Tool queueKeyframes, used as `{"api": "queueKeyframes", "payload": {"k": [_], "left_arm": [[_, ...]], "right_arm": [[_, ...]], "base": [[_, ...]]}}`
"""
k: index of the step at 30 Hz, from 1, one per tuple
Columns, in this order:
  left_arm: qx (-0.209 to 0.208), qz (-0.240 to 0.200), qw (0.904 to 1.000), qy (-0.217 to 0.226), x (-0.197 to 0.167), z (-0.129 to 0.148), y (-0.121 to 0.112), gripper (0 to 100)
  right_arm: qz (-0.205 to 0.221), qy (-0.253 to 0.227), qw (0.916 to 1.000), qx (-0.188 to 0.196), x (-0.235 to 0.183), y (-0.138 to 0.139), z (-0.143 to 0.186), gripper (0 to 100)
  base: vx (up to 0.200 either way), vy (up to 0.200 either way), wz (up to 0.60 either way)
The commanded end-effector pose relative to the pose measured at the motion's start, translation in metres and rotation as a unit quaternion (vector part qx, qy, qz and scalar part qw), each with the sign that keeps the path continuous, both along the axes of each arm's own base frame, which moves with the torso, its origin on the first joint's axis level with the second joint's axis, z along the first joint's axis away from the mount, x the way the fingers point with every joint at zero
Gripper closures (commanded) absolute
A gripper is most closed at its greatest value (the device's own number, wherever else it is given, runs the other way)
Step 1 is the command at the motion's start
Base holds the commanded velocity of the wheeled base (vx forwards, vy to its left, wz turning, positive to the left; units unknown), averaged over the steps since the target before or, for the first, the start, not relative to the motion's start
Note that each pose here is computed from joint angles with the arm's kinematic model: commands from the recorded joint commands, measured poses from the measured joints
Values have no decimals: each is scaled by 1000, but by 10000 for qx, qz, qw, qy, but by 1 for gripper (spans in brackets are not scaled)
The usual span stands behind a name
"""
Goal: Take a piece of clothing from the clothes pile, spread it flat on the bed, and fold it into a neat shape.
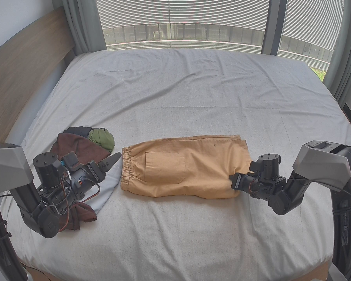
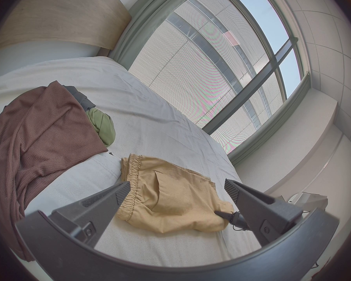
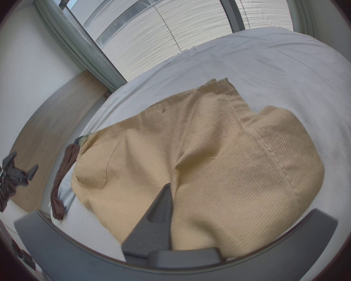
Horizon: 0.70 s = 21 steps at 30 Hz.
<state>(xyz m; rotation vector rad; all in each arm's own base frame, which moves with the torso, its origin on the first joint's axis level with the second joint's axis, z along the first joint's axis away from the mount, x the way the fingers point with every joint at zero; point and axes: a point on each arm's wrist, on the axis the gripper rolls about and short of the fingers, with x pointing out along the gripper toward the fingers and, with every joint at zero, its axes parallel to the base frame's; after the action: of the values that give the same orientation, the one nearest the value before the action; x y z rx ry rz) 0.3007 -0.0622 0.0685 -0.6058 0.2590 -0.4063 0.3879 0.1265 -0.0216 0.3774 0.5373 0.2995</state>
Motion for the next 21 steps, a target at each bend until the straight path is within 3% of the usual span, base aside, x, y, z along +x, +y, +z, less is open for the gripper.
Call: {"api": "queueKeyframes", "payload": {"k": [1,12,21], "left_arm": [[2,0,10000,13,0,-1,0,0],[5,-7,10000,28,-1,-1,0,0],[12,-7,10000,66,0,-3,0,0]], "right_arm": [[-1,182,9995,-265,-22,-15,5,100],[-6,757,9954,-588,-62,-33,-2,100],[-115,988,9926,-693,-70,-45,-11,100]], "base": [[0,0,0],[0,0,0],[0,0,0]]}}
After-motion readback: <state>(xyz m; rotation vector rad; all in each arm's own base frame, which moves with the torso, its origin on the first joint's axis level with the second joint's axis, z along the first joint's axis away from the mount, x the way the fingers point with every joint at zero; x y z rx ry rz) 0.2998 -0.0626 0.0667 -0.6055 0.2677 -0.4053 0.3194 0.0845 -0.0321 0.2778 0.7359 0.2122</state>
